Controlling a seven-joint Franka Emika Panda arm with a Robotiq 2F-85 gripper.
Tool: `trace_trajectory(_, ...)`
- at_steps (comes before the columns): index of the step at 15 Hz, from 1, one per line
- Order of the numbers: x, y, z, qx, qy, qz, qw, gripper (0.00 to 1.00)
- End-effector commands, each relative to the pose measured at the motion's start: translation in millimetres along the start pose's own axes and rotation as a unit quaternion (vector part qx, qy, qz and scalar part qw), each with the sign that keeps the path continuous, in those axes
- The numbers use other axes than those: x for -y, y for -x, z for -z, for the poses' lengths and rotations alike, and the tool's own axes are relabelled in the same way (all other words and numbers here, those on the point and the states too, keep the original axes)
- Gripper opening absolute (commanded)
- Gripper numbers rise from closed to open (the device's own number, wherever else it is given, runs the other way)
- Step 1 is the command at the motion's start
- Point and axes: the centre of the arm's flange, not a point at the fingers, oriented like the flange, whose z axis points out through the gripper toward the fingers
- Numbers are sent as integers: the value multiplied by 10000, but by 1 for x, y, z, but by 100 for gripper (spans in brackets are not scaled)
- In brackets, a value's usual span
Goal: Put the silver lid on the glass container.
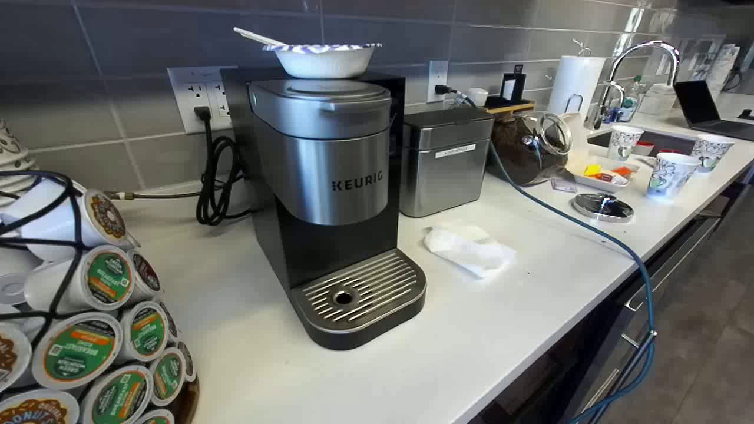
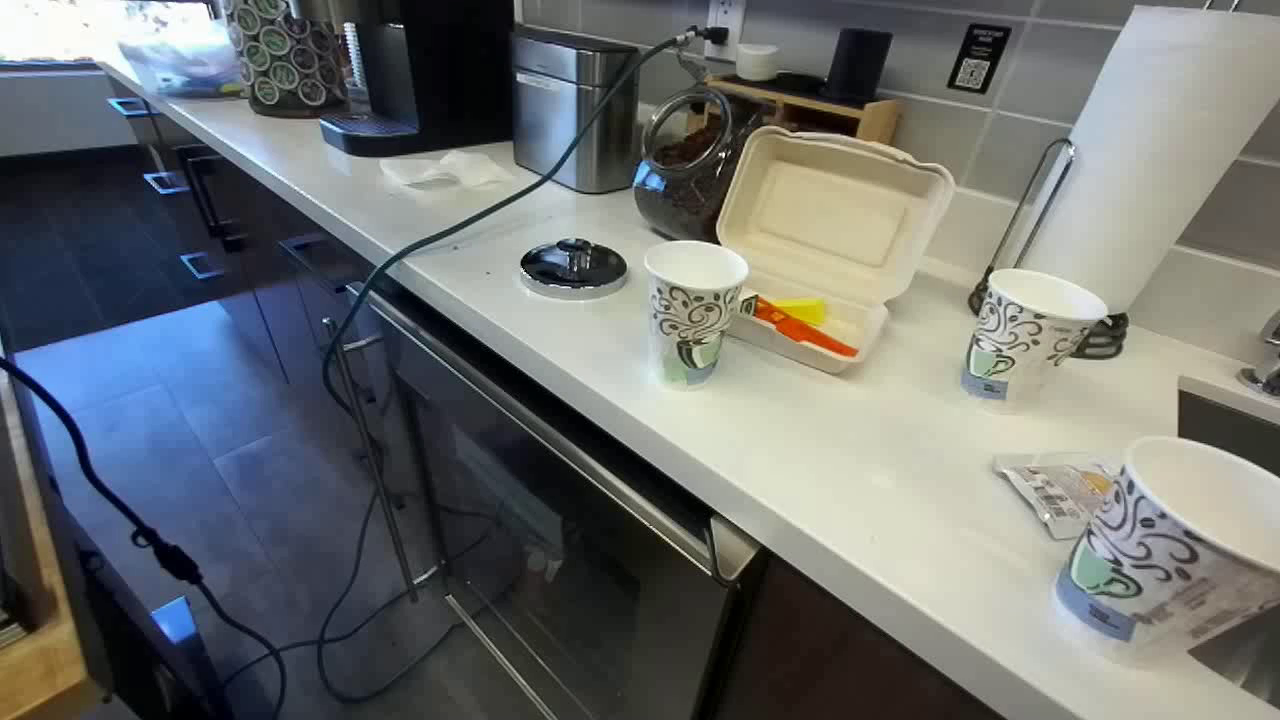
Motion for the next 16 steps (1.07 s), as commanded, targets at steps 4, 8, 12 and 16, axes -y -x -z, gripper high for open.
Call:
trace_trajectory(4, 0, 0, 0, 0, 0, 0, 10000, 100)
trace_trajectory(8, -26, -21, -15, -209, -92, -21, 9997, 100)
trace_trajectory(12, -90, -72, -53, -325, -502, -272, 9978, 100)
trace_trajectory(16, -120, -123, -105, 536, -599, -303, 9963, 100)
